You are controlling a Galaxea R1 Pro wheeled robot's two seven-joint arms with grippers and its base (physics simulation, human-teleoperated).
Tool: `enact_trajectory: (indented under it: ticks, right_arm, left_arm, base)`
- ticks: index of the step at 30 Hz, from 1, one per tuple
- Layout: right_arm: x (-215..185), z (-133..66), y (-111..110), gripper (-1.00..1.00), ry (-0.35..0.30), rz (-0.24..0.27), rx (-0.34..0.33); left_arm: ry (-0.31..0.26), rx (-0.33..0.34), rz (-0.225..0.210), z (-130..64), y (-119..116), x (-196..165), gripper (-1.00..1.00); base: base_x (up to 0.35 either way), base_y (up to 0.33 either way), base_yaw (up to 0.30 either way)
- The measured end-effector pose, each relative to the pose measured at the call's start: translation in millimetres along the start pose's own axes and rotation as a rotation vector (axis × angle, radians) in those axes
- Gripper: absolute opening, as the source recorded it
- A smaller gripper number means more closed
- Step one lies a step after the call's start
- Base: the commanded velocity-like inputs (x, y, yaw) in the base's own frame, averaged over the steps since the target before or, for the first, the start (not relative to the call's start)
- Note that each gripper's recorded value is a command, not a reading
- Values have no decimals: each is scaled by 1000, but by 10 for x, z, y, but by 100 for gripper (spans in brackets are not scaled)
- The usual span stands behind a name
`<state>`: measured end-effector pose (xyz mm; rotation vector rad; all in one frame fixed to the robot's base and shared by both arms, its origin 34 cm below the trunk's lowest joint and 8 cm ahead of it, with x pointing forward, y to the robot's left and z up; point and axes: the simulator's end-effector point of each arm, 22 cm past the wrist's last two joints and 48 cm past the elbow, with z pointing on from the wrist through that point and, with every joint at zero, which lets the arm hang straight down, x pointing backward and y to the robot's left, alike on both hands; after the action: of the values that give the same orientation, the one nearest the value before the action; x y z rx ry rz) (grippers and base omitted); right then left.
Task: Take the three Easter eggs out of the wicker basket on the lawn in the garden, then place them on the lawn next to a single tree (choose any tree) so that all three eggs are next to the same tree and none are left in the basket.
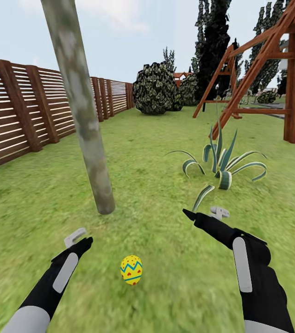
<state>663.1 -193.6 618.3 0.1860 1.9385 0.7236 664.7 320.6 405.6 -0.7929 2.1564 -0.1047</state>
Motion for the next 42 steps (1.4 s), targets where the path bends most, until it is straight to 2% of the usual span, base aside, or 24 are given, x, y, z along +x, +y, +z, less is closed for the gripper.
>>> enact_trajectory:
  ticks: [21,42]
  right_arm:
    - [-344,-260,305,100,-70,-34,-36]
    - [-743,-294,546,100,-58,-29,-35]
  left_arm:
    - [-57,44,-11,-286,-182,-338,100]
    - [-46,35,-9,-489,-368,-668,100]
  base:
    - [0,0,0]
    - [0,0,0]
